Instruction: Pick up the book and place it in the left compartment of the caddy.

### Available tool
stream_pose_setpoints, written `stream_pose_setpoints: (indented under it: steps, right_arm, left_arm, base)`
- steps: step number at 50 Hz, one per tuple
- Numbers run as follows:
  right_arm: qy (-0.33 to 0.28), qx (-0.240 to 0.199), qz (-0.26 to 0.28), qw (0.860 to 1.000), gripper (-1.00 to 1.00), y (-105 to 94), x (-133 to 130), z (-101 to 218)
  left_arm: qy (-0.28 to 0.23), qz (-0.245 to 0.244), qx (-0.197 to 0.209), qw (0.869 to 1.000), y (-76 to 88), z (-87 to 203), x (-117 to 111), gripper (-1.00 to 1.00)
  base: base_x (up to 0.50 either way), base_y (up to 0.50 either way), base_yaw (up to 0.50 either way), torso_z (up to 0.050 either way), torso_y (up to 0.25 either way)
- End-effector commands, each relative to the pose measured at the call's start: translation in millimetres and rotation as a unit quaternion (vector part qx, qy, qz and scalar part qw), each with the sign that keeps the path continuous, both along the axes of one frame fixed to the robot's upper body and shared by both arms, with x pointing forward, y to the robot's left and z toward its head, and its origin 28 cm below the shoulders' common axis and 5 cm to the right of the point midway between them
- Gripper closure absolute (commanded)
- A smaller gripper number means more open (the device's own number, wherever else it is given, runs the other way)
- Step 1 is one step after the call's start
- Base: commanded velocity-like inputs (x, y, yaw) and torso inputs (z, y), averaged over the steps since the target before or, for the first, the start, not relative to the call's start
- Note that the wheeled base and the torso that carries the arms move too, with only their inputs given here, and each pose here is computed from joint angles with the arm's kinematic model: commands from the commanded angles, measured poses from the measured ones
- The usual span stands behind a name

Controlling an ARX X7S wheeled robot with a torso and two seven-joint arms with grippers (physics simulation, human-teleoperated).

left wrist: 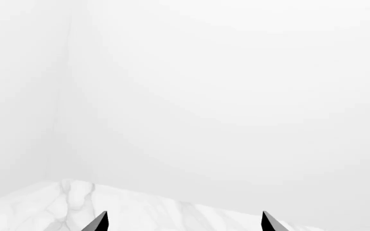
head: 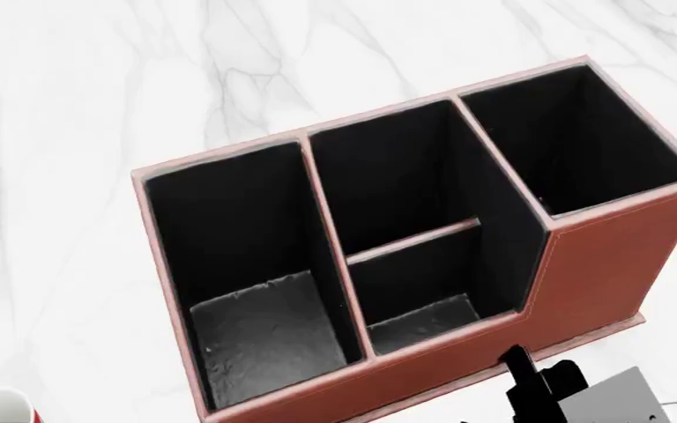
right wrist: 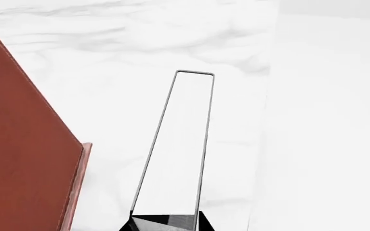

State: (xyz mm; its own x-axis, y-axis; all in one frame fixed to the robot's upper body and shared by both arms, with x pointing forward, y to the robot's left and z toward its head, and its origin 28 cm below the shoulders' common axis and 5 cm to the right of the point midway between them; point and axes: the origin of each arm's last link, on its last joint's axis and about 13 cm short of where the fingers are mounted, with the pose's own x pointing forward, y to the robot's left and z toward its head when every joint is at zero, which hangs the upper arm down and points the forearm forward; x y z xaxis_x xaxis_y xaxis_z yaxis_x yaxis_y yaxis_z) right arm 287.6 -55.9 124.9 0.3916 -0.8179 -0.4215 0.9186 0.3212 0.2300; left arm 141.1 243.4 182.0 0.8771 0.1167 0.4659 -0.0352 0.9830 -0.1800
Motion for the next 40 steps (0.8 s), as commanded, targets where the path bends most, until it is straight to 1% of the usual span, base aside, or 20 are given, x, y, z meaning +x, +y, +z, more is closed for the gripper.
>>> stream_pose_setpoints:
  steps: [1, 6, 7, 8, 11, 12, 13, 17, 20, 21, 24, 25, 26, 28, 31, 32, 35, 36, 37, 40]
  right_arm:
    - [-0.045, -0.053, -0.005, 0.998, 1.0, -1.7, -6.7, 16.6]
    - [-0.058, -0.092, 0.004, 0.994, 1.0, -1.1, -10.5, 27.1]
    - [-0.07, -0.098, 0.011, 0.993, 1.0, -0.8, -11.5, 28.4]
    - [-0.12, -0.102, 0.012, 0.987, 1.0, 0.0, -14.2, 31.0]
    - [-0.107, -0.129, 0.012, 0.986, 1.0, 0.3, -16.2, 36.6]
    - [-0.159, -0.139, 0.012, 0.977, 1.0, 0.8, -19.3, 39.8]
    - [-0.125, -0.151, 0.007, 0.981, 1.0, 0.6, -19.4, 39.9]
    - [-0.129, -0.201, -0.004, 0.971, 1.0, 1.4, -21.9, 45.6]
    - [-0.153, -0.242, -0.009, 0.958, 1.0, 2.4, -24.2, 49.4]
    - [-0.135, -0.246, -0.013, 0.96, 1.0, 2.9, -25.3, 50.5]
    - [-0.149, -0.294, -0.008, 0.944, 1.0, 4.3, -28.2, 54.8]
    - [-0.171, -0.314, 0.006, 0.934, 1.0, 5.2, -29.5, 55.7]
    - [-0.151, -0.319, 0.005, 0.936, 1.0, 5.3, -30.0, 55.4]
    - [-0.163, -0.321, 0.008, 0.933, 1.0, 6.3, -30.0, 56.8]
    - [-0.188, -0.347, 0.033, 0.918, 1.0, 8.3, -31.3, 58.3]
    - [-0.179, -0.347, 0.025, 0.92, 1.0, 8.4, -30.5, 58.0]
    - [-0.183, -0.355, 0.03, 0.916, 1.0, 9.1, -31.9, 59.4]
    - [-0.213, -0.372, 0.046, 0.902, 1.0, 9.8, -33.4, 61.2]
    - [-0.191, -0.373, 0.033, 0.907, 1.0, 9.8, -33.1, 60.9]
    - [-0.199, -0.386, 0.043, 0.9, 1.0, 11.5, -33.8, 62.0]
  left_arm:
    - [0.0, -0.001, -0.001, 1.0, 0.1, -0.7, 0.5, -1.0]
    - [0.0, 0.0, -0.001, 1.0, 0.2, -0.1, 0.2, -1.0]
    - [0.0, 0.0, -0.001, 1.0, 0.2, 0.2, 0.1, -1.0]
    - [0.0, 0.0, -0.001, 1.0, 0.2, 0.3, 0.1, -1.0]
    - [-0.001, 0.0, -0.001, 1.0, 0.4, 0.5, -0.1, -1.0]
    - [-0.001, 0.0, -0.001, 1.0, 0.3, 0.5, 0.0, -1.0]
    - [-0.001, 0.0, -0.001, 1.0, 0.3, 0.6, 0.1, -1.0]
    - [-0.001, 0.001, -0.001, 1.0, 0.4, 0.6, 0.4, -1.0]
    - [-0.001, 0.001, 0.0, 1.0, 0.2, 0.3, 0.6, -1.0]
    - [-0.001, 0.0, 0.0, 1.0, 0.2, 0.3, 0.6, -1.0]
    - [-0.001, 0.001, 0.0, 1.0, 0.4, -0.2, 1.0, -1.0]
    - [-0.001, 0.001, 0.0, 1.0, 0.4, -0.1, 1.0, -1.0]
    - [-0.001, 0.001, 0.0, 1.0, 0.5, 0.0, 1.0, -1.0]
    - [-0.001, 0.001, 0.0, 1.0, 0.4, 0.2, 1.0, -1.0]
    - [-0.001, 0.0, 0.001, 1.0, 0.3, 0.3, 0.7, -1.0]
    - [-0.001, 0.0, 0.0, 1.0, 0.4, 0.4, 0.5, -1.0]
    - [-0.002, 0.001, 0.0, 1.0, 0.5, 1.0, 0.3, -1.0]
    - [-0.002, 0.0, 0.0, 1.0, 0.4, 0.5, 0.2, -1.0]
    - [-0.001, 0.0, 0.0, 1.0, 0.2, 0.6, 0.3, -1.0]
    - [-0.002, 0.0, 0.0, 1.0, 0.1, 1.2, -0.2, -1.0]
  base:
    - [0.0, 0.0, 0.0, 0.0, 0.0]
    - [0.0, 0.0, 0.0, 0.0, 0.0]
    - [0.0, 0.0, 0.0, 0.0, 0.0]
    - [0.0, 0.0, 0.0, 0.0, 0.0]
    - [0.0, 0.0, 0.0, 0.0, 0.0]
    - [0.0, 0.0, 0.0, 0.0, 0.0]
    - [0.0, 0.0, 0.0, 0.0, 0.0]
    - [0.0, 0.0, 0.0, 0.0, 0.0]
    - [0.0, 0.0, 0.0, 0.0, 0.0]
    - [0.0, 0.0, 0.0, 0.0, 0.0]
    - [0.0, 0.0, 0.0, 0.0, 0.0]
    - [0.0, 0.0, 0.0, 0.0, 0.0]
    - [0.0, 0.0, 0.0, 0.0, 0.015]
    - [0.0, 0.0, 0.0, 0.0, 0.0]
    - [0.0, 0.0, 0.0, 0.0, 0.0]
    - [0.0, 0.0, 0.0, 0.0, 0.0]
    - [0.0, 0.0, 0.0, 0.0, 0.0]
    - [0.0, 0.0, 0.0, 0.0, 0.0]
    - [0.0, 0.0, 0.0, 0.0, 0.0]
    - [0.0, 0.0, 0.0, 0.0, 0.0]
